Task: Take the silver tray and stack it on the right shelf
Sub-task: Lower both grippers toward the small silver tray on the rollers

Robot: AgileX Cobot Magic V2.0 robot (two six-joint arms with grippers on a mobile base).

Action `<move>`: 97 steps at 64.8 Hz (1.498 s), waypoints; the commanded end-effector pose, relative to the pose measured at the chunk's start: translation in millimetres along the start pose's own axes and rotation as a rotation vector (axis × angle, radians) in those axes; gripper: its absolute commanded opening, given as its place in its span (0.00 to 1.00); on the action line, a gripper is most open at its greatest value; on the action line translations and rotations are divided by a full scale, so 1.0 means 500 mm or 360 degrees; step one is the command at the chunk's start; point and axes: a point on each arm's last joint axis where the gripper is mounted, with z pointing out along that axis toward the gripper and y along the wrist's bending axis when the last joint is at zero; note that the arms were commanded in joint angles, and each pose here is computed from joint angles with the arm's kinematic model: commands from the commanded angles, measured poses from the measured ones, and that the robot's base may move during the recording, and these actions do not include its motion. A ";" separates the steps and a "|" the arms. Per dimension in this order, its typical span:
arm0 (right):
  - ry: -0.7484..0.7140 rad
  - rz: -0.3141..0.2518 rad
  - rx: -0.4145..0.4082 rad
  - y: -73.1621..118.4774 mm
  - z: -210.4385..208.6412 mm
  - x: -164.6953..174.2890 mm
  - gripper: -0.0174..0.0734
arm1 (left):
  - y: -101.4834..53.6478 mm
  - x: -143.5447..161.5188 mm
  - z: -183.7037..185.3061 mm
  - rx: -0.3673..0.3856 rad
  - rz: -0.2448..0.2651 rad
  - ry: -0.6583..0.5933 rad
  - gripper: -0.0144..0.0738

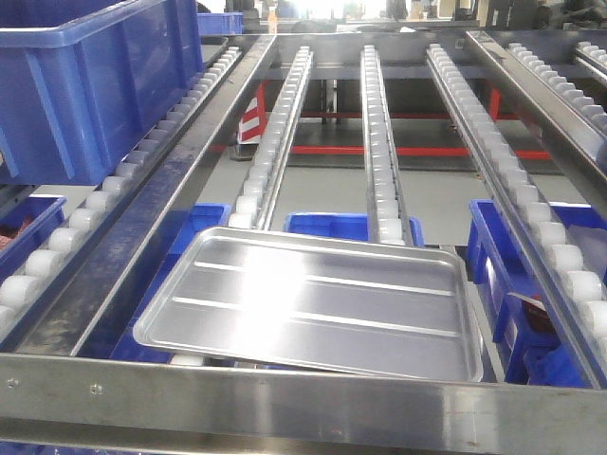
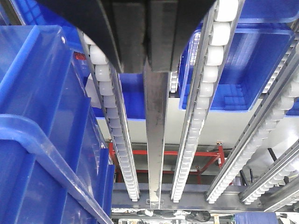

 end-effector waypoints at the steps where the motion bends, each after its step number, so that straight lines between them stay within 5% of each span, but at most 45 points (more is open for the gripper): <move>1: -0.0212 -0.0019 0.0015 -0.001 -0.007 -0.031 0.25 | 0.000 -0.007 -0.001 0.0002 -0.0007 -0.0144 0.06; 43: -0.0248 -0.0028 0.0017 -0.001 -0.007 -0.035 0.25 | 0.000 -0.009 -0.002 0.0003 -0.0007 -0.0161 0.06; 49: -0.0355 -0.0026 0.0024 -0.002 -0.009 -0.047 0.25 | 0.000 -0.021 -0.003 0.0006 -0.0086 -0.0228 0.06; 57: -0.0604 -0.0019 0.0036 -0.003 -0.021 -0.087 0.25 | -0.003 -0.075 -0.012 0.0017 -0.0084 -0.0369 0.06; 67: -0.0597 -0.0019 0.0021 0.000 -0.033 -0.172 0.25 | -0.014 -0.203 -0.025 0.0004 0.0146 -0.0366 0.06; 80: -0.0505 0.0010 -0.0059 0.007 -0.010 -0.274 0.26 | -0.025 -0.329 0.013 0.0013 0.0031 -0.0093 0.06; 87: -0.0354 0.0012 -0.0123 0.015 0.025 -0.299 0.26 | -0.030 -0.369 0.051 0.0025 0.0035 -0.0037 0.06; 97: -0.0094 0.0005 -0.0231 0.033 0.083 -0.299 0.46 | -0.045 -0.367 0.117 0.0118 0.0047 0.0137 0.17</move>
